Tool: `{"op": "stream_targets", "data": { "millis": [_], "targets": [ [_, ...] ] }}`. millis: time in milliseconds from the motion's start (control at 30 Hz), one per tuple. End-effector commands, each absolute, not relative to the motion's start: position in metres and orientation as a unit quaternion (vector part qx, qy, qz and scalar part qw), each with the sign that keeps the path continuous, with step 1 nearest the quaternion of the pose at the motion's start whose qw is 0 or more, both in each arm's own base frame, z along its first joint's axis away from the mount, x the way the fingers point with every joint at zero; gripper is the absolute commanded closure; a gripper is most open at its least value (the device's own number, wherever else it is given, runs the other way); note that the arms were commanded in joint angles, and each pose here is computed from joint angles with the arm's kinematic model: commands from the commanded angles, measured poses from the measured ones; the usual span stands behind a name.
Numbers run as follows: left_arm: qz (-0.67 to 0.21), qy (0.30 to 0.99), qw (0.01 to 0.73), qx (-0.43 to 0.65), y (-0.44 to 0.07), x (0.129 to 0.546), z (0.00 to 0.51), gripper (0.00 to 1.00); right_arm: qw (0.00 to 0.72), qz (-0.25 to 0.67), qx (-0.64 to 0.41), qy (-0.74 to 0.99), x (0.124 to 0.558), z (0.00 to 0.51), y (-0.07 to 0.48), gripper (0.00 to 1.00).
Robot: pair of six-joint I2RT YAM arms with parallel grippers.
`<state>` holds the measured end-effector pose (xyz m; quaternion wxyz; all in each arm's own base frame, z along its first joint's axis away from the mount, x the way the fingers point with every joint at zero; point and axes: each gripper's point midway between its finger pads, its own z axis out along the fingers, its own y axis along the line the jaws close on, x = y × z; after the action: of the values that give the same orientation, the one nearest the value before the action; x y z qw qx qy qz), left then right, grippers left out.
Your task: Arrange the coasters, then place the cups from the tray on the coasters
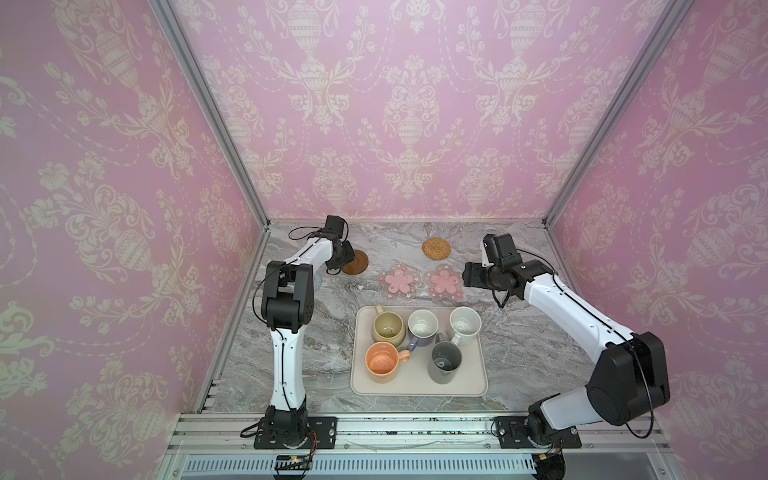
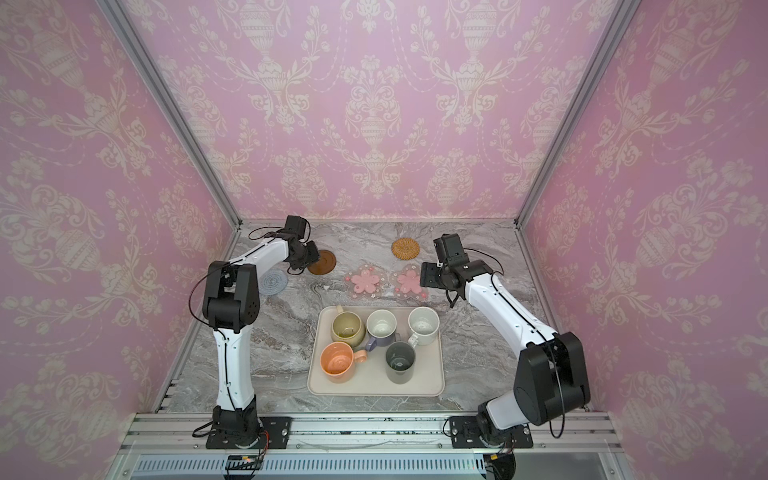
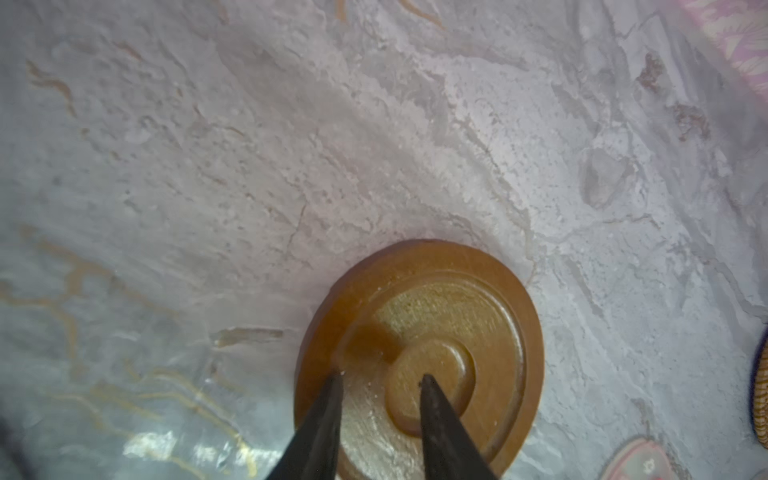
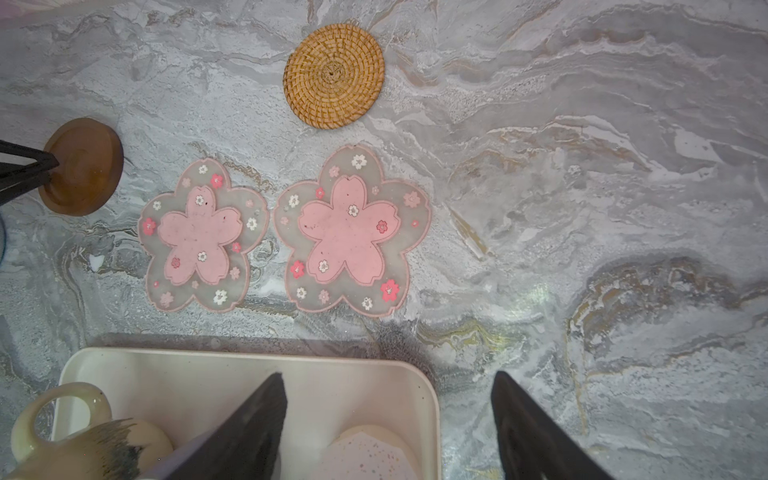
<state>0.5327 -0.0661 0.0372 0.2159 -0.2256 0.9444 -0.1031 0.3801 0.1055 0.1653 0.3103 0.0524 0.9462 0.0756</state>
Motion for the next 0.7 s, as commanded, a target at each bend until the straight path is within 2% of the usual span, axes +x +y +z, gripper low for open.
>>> {"op": "stream_targets", "data": {
  "millis": [0,233,333,667],
  "targets": [
    [-0.033,0.968,0.129,-0.211,-0.047,0.477,-0.002,0.64,0.316,0.095,0.060,0.942,0.379,0.175,0.112,0.21],
    [-0.047,0.976,0.099,-0.187,-0.055,0.440,0.000,0.63,0.322,0.101,0.068,0.939,0.380,0.179,0.113,0.21],
    [-0.059,0.978,0.085,-0.180,-0.061,0.428,0.001,0.63,0.306,0.100,0.072,0.944,0.374,0.165,0.112,0.21],
    [-0.113,0.978,0.072,-0.162,-0.091,0.414,-0.001,0.63,0.309,0.110,0.080,0.941,0.368,0.164,0.112,0.21]
  ]
}}
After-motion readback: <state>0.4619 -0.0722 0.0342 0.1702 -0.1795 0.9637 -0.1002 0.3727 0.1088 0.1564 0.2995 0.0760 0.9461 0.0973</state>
